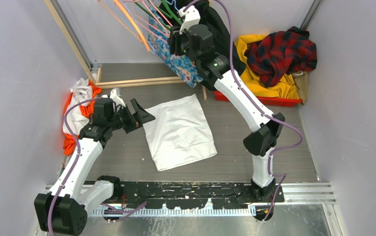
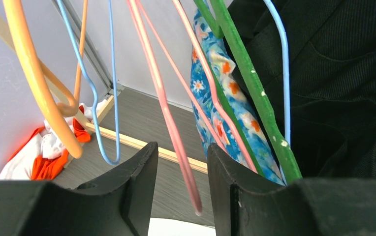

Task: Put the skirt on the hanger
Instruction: Pick up the hanger from the clothesline.

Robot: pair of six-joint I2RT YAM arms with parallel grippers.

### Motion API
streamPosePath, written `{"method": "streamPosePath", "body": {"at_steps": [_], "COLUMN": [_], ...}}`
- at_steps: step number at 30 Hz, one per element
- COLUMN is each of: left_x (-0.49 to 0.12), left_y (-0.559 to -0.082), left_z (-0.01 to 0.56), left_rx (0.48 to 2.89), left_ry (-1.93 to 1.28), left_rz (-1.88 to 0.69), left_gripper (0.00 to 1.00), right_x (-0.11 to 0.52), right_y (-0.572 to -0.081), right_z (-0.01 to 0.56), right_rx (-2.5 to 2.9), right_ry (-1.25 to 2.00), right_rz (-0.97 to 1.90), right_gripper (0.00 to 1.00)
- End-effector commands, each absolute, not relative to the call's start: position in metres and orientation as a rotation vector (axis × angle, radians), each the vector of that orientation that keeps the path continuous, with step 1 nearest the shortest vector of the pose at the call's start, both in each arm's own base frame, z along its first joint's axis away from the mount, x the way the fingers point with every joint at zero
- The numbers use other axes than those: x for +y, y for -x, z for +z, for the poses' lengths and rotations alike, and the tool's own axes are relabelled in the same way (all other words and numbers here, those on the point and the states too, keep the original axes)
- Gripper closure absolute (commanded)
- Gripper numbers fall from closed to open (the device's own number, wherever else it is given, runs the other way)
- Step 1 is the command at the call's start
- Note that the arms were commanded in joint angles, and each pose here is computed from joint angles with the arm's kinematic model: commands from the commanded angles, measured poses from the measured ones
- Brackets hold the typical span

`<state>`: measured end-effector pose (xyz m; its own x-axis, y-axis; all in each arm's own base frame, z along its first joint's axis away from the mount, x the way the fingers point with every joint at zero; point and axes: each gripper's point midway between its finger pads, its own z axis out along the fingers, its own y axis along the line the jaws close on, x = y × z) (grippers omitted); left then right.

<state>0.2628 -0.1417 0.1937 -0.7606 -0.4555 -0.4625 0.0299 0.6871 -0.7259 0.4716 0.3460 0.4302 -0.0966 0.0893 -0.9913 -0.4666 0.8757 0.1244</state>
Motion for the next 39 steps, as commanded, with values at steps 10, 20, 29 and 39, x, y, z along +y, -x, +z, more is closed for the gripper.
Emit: {"method": "streamPosePath", "body": {"at_steps": [10,20,29,39], "left_x": [-0.144,-0.144,-0.143,-0.142], "left_y": [-0.273,-0.272,-0.273,-0.273], "left_z": [0.213,0.211,0.211,0.211], "left_rx": [2.178,2.179,2.177,2.173], "left_ry": [0.266,0.266,0.265,0.269], "left_rz": [-1.008,-1.010,-1.016,-1.026], "left_gripper": [0.11,0.11,0.11,0.11], "right_x": [0.360,0.360,0.362,0.353], "right_y": [-0.477,-0.490,-0.491,-0.463], "right_z": [0.460,0.445,0.445,0.496], "right_rx": [1.537,1.564,1.559,1.441], "right_ry": [0.332,0.319,0.324,0.356], "right_rz": [0.564,0.567,0.585,0.633], "right_gripper": [0.71,0.57,0.91,0.99]}}
